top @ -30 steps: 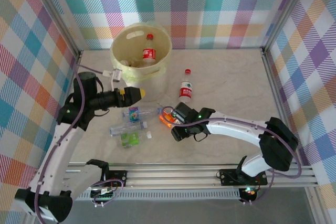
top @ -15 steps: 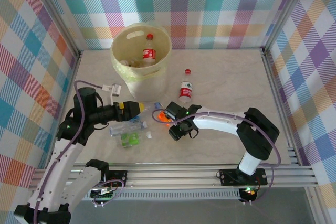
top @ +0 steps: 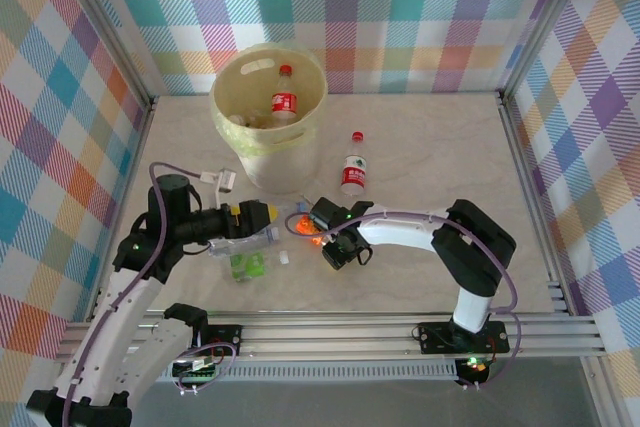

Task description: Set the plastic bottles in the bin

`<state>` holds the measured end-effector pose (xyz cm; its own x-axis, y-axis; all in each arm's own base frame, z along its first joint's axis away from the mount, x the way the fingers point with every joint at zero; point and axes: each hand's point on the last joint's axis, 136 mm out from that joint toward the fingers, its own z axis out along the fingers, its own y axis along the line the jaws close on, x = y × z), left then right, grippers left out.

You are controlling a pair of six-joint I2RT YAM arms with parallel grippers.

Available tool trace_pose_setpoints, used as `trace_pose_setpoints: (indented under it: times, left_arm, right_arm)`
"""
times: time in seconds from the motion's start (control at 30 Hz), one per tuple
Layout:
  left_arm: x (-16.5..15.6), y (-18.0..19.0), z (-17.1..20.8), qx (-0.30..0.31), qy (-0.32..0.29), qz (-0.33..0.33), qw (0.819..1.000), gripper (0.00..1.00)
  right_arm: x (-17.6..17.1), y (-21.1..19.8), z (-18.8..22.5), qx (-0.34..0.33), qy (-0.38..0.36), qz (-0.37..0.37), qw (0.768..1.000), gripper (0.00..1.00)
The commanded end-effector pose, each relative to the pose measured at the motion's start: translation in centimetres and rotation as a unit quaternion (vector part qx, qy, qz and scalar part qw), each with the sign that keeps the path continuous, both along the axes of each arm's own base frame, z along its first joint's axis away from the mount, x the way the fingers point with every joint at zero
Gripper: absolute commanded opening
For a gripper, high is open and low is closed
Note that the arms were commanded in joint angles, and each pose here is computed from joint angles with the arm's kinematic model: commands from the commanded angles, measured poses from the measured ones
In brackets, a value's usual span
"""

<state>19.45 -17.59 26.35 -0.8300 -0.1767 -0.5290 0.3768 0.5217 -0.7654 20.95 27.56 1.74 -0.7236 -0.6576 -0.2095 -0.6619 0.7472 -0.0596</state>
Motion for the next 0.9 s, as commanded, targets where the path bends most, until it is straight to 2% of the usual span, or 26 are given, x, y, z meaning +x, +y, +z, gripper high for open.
trace_pose_setpoints:
  times: [0.0, 0.23, 0.47, 0.6, 0.87]
  left_arm:
    - [-0.1, -0.1, 0.1, -0.008, -0.008, 0.004, 1.000, 1.00]
    - [0.4, 0.1, -1.2, -0.003, 0.014, 0.021, 1.000, 1.00]
    - [0.9, -0.3, -3.2, -0.028, 0.049, 0.046, 0.997, 0.99]
    - [1.4, -1.3, -3.7, -0.056, 0.058, 0.052, 0.995, 0.99]
    - [2.4, -4.0, -3.5, -0.071, 0.055, 0.046, 0.995, 0.99]
  right_arm:
    - [0.4, 1.0, 0.6, 0.022, -0.006, -0.005, 1.000, 0.52]
    - [-0.9, 1.1, 2.3, 0.073, -0.010, -0.028, 0.997, 0.44]
    - [-2.5, 1.4, 6.1, 0.157, -0.006, -0.049, 0.986, 0.41]
    - [-3.0, 2.3, 9.1, 0.220, -0.004, -0.054, 0.974, 0.41]
    - [-4.2, 5.1, 14.6, 0.321, 0.015, -0.024, 0.947, 0.41]
